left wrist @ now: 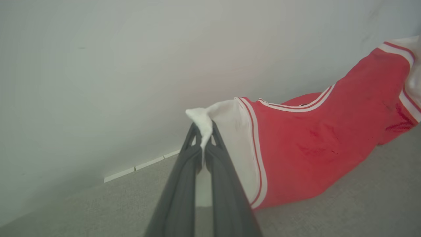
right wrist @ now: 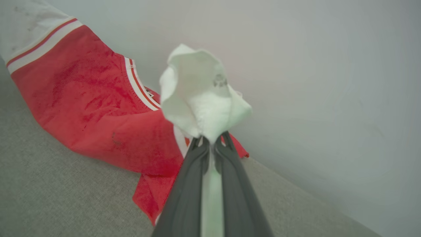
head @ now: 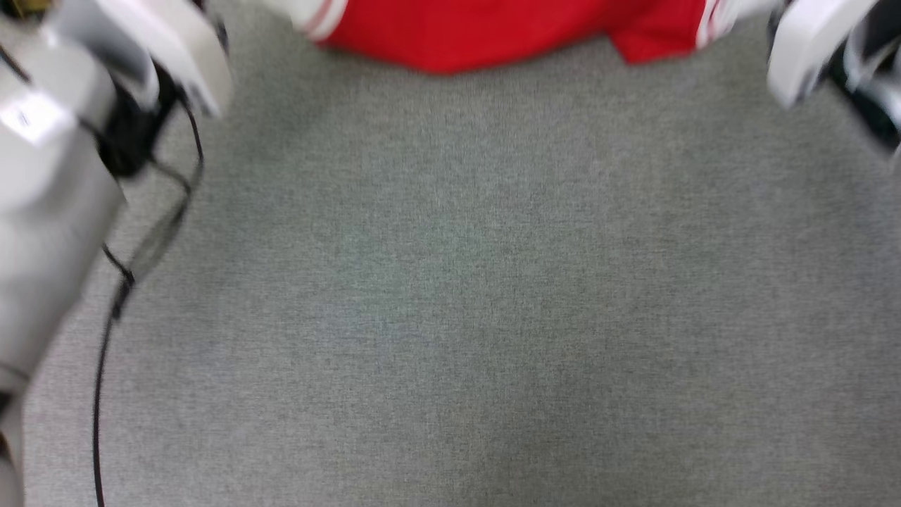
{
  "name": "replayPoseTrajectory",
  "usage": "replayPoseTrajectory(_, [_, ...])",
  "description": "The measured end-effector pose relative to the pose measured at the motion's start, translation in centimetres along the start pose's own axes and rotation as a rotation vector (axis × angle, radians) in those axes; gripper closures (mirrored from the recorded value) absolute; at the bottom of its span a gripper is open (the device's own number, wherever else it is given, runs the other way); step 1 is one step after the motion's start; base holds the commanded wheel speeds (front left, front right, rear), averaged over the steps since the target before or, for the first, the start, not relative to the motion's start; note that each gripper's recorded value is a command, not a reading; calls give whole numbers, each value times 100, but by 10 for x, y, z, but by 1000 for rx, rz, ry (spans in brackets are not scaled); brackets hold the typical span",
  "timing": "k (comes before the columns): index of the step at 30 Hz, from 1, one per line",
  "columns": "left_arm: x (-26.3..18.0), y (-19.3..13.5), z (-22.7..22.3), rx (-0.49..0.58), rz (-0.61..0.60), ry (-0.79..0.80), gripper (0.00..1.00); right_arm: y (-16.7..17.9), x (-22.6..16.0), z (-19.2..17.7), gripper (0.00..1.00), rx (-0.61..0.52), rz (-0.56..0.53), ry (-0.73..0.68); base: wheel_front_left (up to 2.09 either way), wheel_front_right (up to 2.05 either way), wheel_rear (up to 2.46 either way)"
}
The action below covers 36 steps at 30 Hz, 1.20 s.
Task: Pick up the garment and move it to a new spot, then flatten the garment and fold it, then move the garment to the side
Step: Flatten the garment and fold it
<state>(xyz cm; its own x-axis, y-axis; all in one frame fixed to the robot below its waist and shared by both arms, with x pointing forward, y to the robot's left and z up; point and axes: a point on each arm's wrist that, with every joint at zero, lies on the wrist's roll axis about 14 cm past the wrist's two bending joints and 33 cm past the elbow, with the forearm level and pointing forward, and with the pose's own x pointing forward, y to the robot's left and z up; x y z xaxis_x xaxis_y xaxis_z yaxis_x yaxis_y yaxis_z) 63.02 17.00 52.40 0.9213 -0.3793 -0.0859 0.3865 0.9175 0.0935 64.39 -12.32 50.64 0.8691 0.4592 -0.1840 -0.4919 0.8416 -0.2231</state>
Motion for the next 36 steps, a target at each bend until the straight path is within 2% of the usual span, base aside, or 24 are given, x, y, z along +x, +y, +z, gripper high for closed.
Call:
replayPoseTrajectory(5, [-45, -23, -40, -63, 4, 73, 100, 27, -36, -29, 100, 33, 53, 46, 0, 0, 0])
replayPoseTrajectory(11, [-103, -44, -62, -122, 15, 128, 100, 44, -84, -50, 100, 64, 82, 94, 0, 0, 0])
replayPoseTrajectory(18, [-183, -66, -98, -217, 70, 242, 100, 59, -145, -69, 100, 80, 93, 150, 0, 0, 0])
replayPoseTrajectory(24, [-245, -72, -119, -261, 150, 323, 100, 77, -198, -92, 100, 93, 108, 217, 0, 0, 0])
replayPoseTrajectory(27, [-272, -75, -127, -262, 180, 357, 100, 82, -221, -99, 100, 117, 96, 234, 0, 0, 0])
replayPoseTrajectory(30, [-295, -87, -136, -310, 194, 385, 100, 84, -245, -109, 100, 134, 81, 268, 0, 0, 0])
replayPoseTrajectory(36, [-325, -98, -145, -338, 231, 417, 100, 108, -292, -142, 100, 187, 106, 379, 0, 0, 0])
